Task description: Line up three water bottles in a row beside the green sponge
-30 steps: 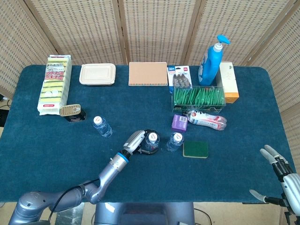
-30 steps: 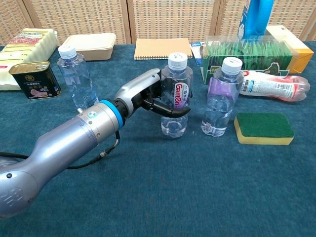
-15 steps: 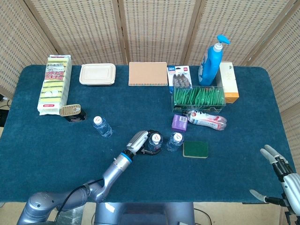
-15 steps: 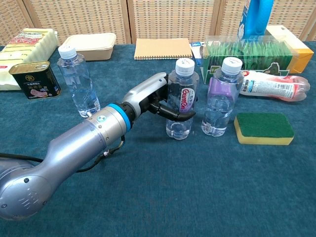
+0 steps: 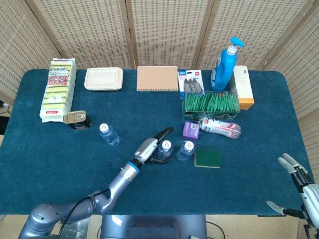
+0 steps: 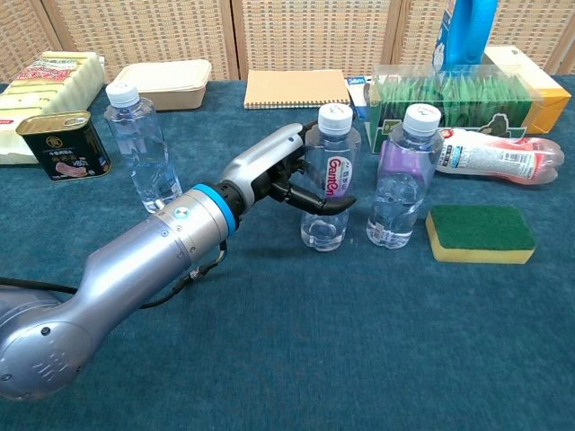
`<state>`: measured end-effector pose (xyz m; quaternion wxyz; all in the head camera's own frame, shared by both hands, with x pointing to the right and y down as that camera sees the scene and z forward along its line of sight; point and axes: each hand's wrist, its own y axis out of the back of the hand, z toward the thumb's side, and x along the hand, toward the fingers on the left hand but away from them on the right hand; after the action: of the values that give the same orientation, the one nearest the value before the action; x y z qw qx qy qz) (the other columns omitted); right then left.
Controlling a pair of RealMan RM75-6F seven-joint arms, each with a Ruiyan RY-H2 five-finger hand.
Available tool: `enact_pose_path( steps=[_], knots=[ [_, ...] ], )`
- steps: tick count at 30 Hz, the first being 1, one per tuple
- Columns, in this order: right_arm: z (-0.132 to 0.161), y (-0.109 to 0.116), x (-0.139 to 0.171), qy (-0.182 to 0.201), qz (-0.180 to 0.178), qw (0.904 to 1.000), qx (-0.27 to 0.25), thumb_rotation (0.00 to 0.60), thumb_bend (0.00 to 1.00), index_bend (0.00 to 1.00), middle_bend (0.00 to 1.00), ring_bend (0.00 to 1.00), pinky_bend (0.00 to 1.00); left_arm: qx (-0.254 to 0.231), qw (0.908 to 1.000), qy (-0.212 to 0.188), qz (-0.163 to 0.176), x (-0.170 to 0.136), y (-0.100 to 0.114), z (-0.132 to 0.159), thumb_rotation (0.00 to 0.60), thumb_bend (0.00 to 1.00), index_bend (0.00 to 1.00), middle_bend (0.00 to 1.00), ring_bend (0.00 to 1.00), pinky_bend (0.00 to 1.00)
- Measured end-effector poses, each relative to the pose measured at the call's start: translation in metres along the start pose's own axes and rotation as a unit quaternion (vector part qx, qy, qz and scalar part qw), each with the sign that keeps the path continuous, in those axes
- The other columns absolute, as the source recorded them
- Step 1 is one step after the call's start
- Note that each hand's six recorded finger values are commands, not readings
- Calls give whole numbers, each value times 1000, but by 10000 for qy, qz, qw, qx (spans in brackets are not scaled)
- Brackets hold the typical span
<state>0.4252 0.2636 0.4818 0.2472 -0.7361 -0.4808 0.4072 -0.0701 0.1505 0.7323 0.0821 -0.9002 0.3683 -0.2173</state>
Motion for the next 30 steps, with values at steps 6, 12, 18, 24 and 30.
enact_pose_path(
  steps=[6, 12, 18, 24, 30],
  knots=[
    [0, 1, 1, 3, -25, 10000, 13, 600, 0, 50, 0, 0, 7, -92, 9999, -36, 92, -6, 6, -1, 600, 196, 0, 0, 0, 219],
    [1, 1, 1, 18, -22, 10000, 18, 600, 0, 50, 0, 0, 7, -236, 9992, -155, 279, -19, 17, 0, 600, 179, 0, 0, 0, 177],
    [3, 0, 2, 46, -20, 10000, 62, 600, 0, 50, 0, 0, 7, -265, 9975, -389, 519, -33, 41, 8, 600, 178, 0, 0, 0, 168],
    [5, -3, 3, 52, 6, 9999, 112, 600, 0, 50, 0, 0, 2, -290, 9961, -515, 657, -44, 69, 23, 600, 178, 0, 0, 0, 128],
    [10, -6, 4, 106, 43, 9999, 110, 600, 0, 50, 0, 0, 2, -217, 9954, -655, 668, -59, 99, 49, 600, 144, 0, 0, 0, 5]
  ],
)
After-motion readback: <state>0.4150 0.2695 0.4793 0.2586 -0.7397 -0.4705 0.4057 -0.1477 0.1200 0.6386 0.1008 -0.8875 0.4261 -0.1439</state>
